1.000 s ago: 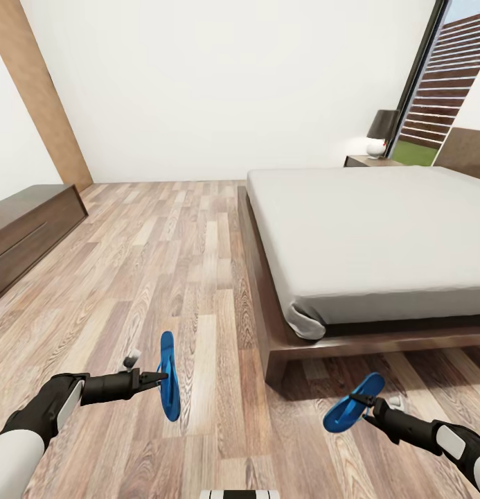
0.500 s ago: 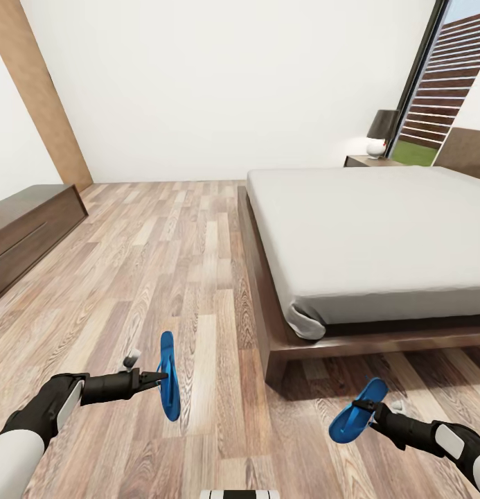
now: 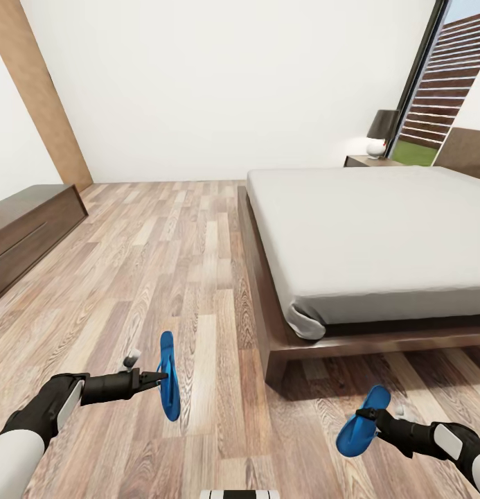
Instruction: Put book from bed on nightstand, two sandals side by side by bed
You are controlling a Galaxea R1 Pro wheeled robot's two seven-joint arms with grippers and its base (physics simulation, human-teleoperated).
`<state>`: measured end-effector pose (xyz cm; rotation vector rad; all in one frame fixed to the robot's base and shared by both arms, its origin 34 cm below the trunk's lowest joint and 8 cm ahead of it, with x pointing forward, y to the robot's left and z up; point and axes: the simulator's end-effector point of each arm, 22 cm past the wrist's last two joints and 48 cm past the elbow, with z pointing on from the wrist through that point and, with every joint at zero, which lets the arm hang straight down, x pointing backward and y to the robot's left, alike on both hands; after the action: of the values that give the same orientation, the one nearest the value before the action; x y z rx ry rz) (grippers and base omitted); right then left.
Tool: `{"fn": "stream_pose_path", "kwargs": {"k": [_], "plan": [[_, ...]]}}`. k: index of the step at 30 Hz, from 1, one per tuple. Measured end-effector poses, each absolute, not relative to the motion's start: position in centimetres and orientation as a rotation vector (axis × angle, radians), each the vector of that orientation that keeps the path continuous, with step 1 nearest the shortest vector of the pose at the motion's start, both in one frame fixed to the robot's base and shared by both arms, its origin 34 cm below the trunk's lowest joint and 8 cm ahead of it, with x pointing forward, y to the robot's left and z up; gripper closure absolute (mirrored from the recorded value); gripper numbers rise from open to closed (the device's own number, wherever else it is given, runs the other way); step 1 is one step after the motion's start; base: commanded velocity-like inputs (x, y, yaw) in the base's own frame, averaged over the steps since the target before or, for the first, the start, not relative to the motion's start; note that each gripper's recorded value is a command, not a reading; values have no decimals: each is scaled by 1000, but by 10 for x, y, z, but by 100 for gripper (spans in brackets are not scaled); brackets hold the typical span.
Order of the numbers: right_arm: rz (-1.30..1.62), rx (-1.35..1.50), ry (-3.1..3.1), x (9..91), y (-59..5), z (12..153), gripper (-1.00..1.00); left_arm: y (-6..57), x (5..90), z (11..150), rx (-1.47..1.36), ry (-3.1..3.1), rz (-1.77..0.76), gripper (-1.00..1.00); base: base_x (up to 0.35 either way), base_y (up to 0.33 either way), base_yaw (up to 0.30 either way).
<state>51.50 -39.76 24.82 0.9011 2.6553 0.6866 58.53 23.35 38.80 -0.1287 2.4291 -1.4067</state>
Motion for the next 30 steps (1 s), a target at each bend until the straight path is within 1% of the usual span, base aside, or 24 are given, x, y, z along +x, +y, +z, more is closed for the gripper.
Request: {"fn": "stream_pose_path", "kwargs": {"k": [5,12,18,30], "plan": [[682,879,2653,521,-398,251,100,233,585,388,-129,2428,-1408,100,0,0,0],[627,730,2724,524,-395,251,100,233,585,388,-129,2428,-1408,100,0,0,0],[608,670,2747,525,-395,252,100,233,585,388,-128,2430,-1406,100,0,0,0],[455,377,2902,511,-403,246,100,232,585,388,-127,2429,-1410,100,0,0,0]]}}
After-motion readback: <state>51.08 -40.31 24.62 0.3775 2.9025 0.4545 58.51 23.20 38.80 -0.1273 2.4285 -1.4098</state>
